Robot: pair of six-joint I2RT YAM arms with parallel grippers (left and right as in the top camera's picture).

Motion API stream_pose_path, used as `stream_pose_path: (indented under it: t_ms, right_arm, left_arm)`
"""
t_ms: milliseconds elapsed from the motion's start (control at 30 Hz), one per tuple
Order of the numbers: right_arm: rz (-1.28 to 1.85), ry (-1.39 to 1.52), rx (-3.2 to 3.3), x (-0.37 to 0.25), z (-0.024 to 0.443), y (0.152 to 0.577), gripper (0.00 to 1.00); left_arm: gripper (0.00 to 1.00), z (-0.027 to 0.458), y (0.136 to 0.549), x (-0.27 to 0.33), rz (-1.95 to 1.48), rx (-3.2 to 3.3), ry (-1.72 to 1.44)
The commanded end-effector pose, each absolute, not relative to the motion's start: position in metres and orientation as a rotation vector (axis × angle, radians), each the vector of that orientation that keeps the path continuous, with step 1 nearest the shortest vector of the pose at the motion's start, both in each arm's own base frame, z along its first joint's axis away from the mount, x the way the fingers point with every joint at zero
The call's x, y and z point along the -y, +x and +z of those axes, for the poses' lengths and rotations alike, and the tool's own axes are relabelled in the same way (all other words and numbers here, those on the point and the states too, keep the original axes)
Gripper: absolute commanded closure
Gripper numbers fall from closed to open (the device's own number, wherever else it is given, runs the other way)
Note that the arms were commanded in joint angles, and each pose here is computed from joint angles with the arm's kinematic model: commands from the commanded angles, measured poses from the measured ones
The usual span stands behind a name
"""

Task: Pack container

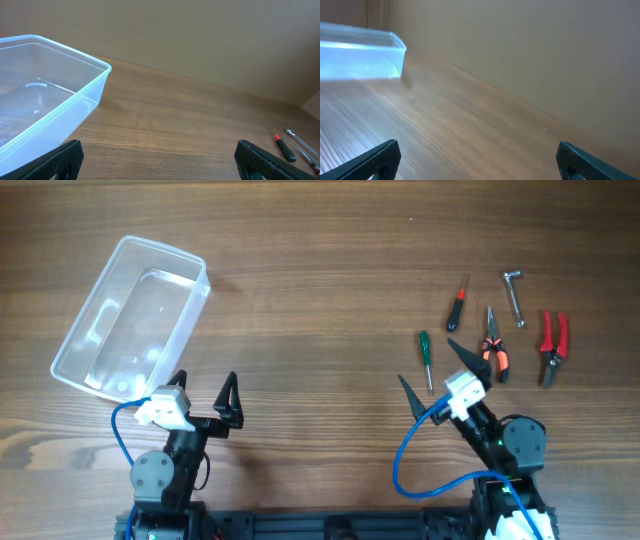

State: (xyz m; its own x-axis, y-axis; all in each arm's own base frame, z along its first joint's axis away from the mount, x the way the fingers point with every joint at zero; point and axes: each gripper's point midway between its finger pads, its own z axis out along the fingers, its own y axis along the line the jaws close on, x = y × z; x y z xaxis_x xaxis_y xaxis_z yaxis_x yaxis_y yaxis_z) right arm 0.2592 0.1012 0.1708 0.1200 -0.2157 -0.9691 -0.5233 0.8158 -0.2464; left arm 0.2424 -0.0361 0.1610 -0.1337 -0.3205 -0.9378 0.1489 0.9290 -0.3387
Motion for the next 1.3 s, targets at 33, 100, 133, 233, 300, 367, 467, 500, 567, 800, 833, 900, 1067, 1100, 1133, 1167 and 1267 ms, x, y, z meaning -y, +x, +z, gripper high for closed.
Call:
stream_pose_path:
  t_ms: [33,100,133,233,300,367,467,500,567,800,833,900,1067,1100,1133,1167,1267]
  right_arm:
    - [0.397,-0.469,-1.449,-0.101,0.19,0.259,0.0]
    - [0.446,-0.422,-1.432,-0.1,0.198,0.258,0.0]
    - [0.478,-0.393,-1.425,-0.1,0.203,0.258,0.0]
    - [0.55,-0.202,-1.472,-0.087,0.202,0.266,0.0]
    - [0.556,0.308,-1.56,-0.036,0.176,0.284,0.0]
    - [0.488,0.421,-1.542,-0.017,0.173,0.286,0.0]
    - [0.441,0.442,-1.506,-0.008,0.179,0.286,0.0]
    - [0.384,0.403,-1.514,-0.006,0.179,0.286,0.0]
    - [0.207,0.236,-1.543,-0.006,0.178,0.286,0.0]
    - [-0.04,0.046,-1.734,-0.001,0.169,0.294,0.0]
    - [-0.04,0.046,-1.732,-0.001,0.175,0.295,0.0]
    - [-0.067,-0.014,-1.751,-0.004,0.184,0.297,0.0]
    - [-0.056,-0.06,-1.912,-0.009,0.186,0.29,0.0]
    - [-0.042,-0.072,-1.926,-0.011,0.189,0.289,0.0]
    - [-0.031,-0.085,-1.93,-0.013,0.19,0.288,0.0]
    - [-0.01,-0.108,-1.943,-0.018,0.19,0.287,0.0]
    - [0.022,-0.131,-2.009,-0.023,0.176,0.28,0.0]
  left_arm:
    - [0.0,0.159,0.243,0.03,-0.381,-1.653,-0.158]
    - [0.0,0.158,0.244,0.028,-0.369,-1.656,-0.17]
    - [0.0,0.157,0.244,0.024,-0.349,-1.655,-0.188]
    - [0.0,0.157,0.244,0.023,-0.343,-1.654,-0.194]
    - [0.0,0.157,0.244,0.022,-0.34,-1.654,-0.196]
    - [0.0,0.157,0.244,0.022,-0.341,-1.654,-0.196]
    - [0.0,0.157,0.244,0.022,-0.34,-1.656,-0.197]
    - [0.0,0.157,0.245,0.021,-0.333,-1.655,-0.204]
    - [0.0,0.156,0.245,0.015,-0.305,-1.653,-0.23]
    - [0.0,0.142,0.248,0.013,-0.283,-1.753,-0.253]
    - [0.0,0.142,0.248,0.011,-0.272,-1.778,-0.265]
    - [0.0,0.155,0.247,0.0,-0.221,-1.846,-0.349]
    - [0.0,0.206,0.258,-0.004,-0.144,-2.084,-0.396]
    - [0.0,0.212,0.262,-0.004,-0.126,-2.161,-0.405]
    - [0.0,0.215,0.263,-0.004,-0.114,-2.212,-0.411]
    - [0.0,0.216,0.261,-0.008,-0.081,-2.309,-0.473]
    - [0.0,0.209,0.241,-0.035,-0.012,-2.504,-0.868]
